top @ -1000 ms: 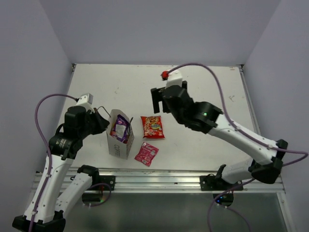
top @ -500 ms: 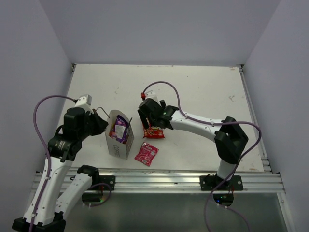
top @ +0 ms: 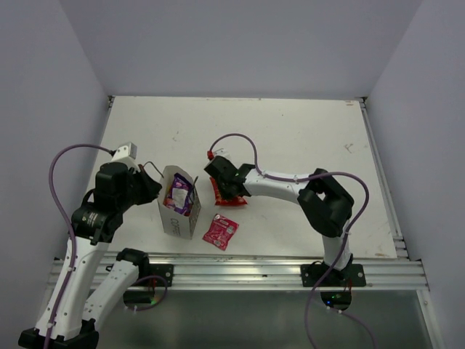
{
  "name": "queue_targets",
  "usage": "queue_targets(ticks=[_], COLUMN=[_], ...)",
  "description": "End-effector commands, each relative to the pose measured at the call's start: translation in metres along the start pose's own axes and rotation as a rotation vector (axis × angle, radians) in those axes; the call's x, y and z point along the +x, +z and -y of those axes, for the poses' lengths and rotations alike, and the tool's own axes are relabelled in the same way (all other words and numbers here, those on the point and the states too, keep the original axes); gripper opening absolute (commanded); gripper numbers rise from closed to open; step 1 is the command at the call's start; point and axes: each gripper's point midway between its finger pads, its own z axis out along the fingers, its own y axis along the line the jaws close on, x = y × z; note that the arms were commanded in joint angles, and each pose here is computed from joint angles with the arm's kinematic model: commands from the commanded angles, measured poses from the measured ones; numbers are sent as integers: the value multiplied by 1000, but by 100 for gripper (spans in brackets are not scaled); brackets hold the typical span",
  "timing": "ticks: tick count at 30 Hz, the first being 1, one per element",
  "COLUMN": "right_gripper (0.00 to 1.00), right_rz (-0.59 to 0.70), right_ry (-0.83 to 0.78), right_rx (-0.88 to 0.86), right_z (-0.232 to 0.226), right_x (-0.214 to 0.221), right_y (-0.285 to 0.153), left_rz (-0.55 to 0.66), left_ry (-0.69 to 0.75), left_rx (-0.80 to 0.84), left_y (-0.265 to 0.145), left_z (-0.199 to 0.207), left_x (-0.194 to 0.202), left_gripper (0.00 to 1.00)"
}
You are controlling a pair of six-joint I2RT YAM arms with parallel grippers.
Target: Place the snacks into the paper bag
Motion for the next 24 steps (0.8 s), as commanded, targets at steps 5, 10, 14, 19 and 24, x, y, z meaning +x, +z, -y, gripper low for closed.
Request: queue_targets(ticks=[5, 10, 14, 19, 24], right_gripper=[0, 0, 0, 0, 0], right_rz=[10, 127, 364, 579, 601], right_ry=[-19, -33, 29, 35, -20], right_rx=[9, 41, -36, -222, -399], right_z=[8, 25, 21, -12, -81], right_x=[2, -50, -145, -224, -231], right_y=[-11, -70, -160, -263, -291], left_rz=[55, 55, 55, 51, 50], left_ry=[-11, -7, -8, -10, -11], left_rx=[33, 45, 54, 62, 66], left_y=[-5, -5, -5, -4, -4], left_z=[10, 13, 14, 15, 16], left_x=[-16, -17, -16, -15, -15], left_gripper=[0, 0, 0, 0, 0])
